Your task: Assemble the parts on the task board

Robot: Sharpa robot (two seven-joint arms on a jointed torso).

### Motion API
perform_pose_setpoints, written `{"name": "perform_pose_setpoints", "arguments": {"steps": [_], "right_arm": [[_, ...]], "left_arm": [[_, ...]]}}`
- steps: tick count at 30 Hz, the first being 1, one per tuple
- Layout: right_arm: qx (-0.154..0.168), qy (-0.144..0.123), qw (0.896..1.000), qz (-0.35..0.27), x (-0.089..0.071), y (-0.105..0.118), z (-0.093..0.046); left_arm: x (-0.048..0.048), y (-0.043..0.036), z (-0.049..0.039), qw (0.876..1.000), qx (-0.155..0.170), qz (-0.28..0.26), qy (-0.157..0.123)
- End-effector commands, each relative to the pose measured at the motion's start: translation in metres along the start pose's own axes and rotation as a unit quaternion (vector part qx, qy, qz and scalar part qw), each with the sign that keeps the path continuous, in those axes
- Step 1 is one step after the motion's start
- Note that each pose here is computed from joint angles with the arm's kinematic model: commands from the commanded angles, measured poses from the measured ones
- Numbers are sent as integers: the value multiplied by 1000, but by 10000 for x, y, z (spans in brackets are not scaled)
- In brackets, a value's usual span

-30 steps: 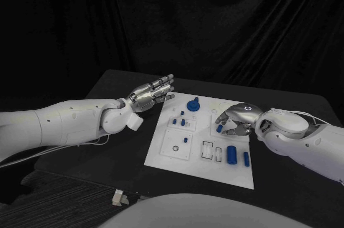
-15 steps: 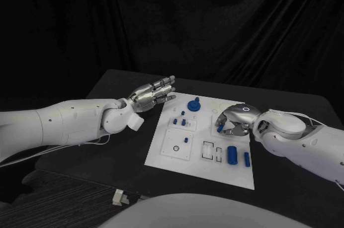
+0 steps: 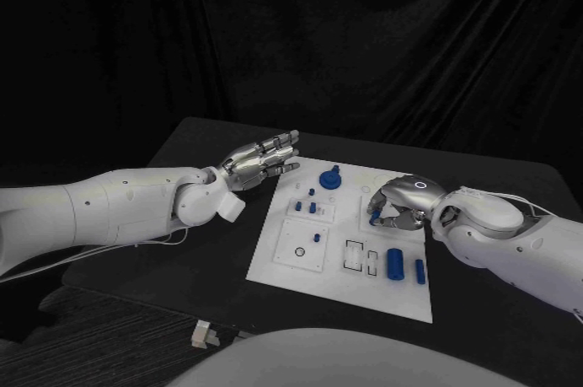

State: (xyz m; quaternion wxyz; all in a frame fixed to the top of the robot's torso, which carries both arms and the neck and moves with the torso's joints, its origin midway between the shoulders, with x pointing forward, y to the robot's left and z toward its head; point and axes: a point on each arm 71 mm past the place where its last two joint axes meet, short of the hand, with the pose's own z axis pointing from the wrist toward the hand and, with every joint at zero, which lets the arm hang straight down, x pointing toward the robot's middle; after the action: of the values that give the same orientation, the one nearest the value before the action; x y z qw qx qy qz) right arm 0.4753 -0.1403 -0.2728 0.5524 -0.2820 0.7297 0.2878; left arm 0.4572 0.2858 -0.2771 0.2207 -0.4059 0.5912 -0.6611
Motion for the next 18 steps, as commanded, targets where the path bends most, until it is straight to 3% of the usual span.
{"name": "perform_pose_setpoints", "arguments": {"steps": [1, 18], "right_arm": [[0, -24, 1000, 2, -51, 15, -14], [-24, -64, 998, -7, -485, 223, -102]], "left_arm": [[21, 6, 9, 1000, 2, -7, 5], [25, 24, 15, 1000, -1, -8, 6]]}}
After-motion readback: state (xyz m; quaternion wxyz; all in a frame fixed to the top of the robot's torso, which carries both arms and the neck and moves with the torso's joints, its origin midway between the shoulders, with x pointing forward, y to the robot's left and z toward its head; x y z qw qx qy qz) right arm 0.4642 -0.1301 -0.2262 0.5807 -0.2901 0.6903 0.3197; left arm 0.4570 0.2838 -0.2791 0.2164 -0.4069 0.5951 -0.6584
